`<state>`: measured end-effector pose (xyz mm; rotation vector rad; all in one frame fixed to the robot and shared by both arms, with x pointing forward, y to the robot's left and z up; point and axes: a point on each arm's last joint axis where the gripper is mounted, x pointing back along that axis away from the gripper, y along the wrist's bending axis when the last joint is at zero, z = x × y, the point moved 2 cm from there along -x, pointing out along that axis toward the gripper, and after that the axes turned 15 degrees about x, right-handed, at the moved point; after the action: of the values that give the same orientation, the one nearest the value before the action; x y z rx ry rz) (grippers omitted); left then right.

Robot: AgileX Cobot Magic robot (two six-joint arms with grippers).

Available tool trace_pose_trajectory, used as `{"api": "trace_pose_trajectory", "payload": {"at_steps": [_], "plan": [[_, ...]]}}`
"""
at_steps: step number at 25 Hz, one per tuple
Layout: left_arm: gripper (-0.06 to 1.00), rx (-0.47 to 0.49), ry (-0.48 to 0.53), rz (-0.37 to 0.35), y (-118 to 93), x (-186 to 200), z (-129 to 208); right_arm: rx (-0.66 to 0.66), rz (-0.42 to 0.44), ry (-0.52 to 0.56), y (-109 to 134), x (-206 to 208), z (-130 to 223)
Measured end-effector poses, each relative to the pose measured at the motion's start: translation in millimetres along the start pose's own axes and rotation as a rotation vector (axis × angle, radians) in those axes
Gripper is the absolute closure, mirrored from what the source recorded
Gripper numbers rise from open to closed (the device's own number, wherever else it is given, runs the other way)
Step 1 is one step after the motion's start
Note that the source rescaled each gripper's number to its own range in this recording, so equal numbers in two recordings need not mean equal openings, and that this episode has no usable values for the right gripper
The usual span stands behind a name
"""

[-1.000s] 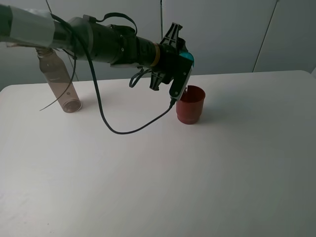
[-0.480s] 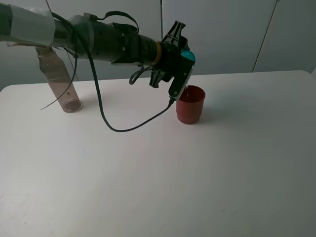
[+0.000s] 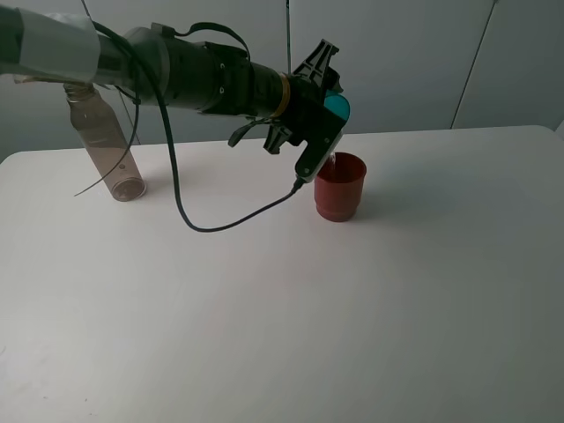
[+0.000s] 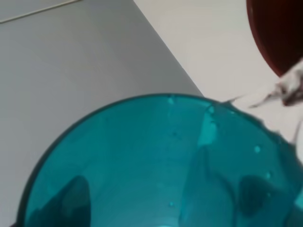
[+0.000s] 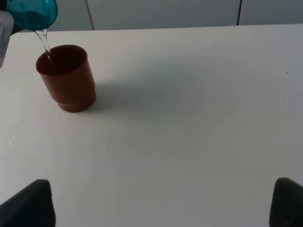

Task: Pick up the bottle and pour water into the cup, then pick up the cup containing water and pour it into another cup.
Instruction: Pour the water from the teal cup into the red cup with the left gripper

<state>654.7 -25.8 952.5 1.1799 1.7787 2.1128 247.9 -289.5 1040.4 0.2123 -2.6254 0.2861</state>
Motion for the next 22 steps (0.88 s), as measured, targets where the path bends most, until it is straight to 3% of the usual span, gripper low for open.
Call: {"api": "trace_pose_trajectory", "payload": {"at_steps": [16,22], "plan": [[0.84,-0.222,-0.019,0.003,-0.5,-0.1,-10.9,0.000,0.000,0.000,0.0,0.0,0.0],[0.84,-0.246,-0.048,0.002,-1.4,-0.1,-17.5,0.000,0.000,0.000,0.0,0.0,0.0]]}}
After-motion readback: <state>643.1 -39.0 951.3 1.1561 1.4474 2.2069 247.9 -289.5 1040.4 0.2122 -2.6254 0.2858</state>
